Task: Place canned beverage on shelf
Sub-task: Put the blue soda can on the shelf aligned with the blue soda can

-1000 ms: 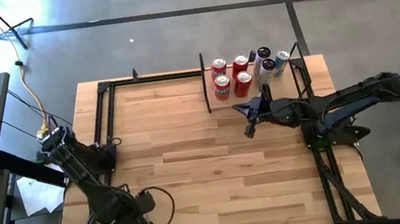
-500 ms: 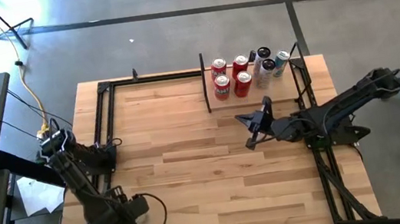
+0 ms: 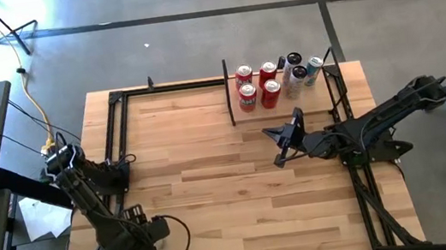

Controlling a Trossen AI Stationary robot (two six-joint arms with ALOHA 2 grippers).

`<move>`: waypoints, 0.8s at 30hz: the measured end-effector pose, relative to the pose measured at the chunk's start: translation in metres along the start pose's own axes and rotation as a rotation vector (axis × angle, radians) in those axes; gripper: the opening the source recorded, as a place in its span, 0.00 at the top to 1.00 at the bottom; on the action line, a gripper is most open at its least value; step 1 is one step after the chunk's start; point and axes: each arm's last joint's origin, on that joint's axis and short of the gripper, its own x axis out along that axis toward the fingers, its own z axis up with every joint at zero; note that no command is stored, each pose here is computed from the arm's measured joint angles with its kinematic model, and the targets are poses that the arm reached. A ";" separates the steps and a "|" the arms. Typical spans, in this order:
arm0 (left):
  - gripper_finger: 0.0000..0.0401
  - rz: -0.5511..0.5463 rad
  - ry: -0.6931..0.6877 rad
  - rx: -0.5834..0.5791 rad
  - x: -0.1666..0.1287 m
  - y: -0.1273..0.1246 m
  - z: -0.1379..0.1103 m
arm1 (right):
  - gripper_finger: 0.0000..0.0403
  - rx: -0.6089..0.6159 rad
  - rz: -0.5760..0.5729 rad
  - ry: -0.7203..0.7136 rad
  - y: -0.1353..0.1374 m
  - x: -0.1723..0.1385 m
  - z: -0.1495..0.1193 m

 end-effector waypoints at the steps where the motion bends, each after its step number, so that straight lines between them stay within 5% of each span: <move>1: 0.31 0.000 0.000 0.000 0.000 0.000 0.000 | 1.00 0.000 0.000 0.000 0.000 0.000 0.000; 24: 0.31 -0.022 -0.096 0.014 0.000 -0.004 0.004 | 1.00 0.000 0.003 0.001 0.000 0.000 0.000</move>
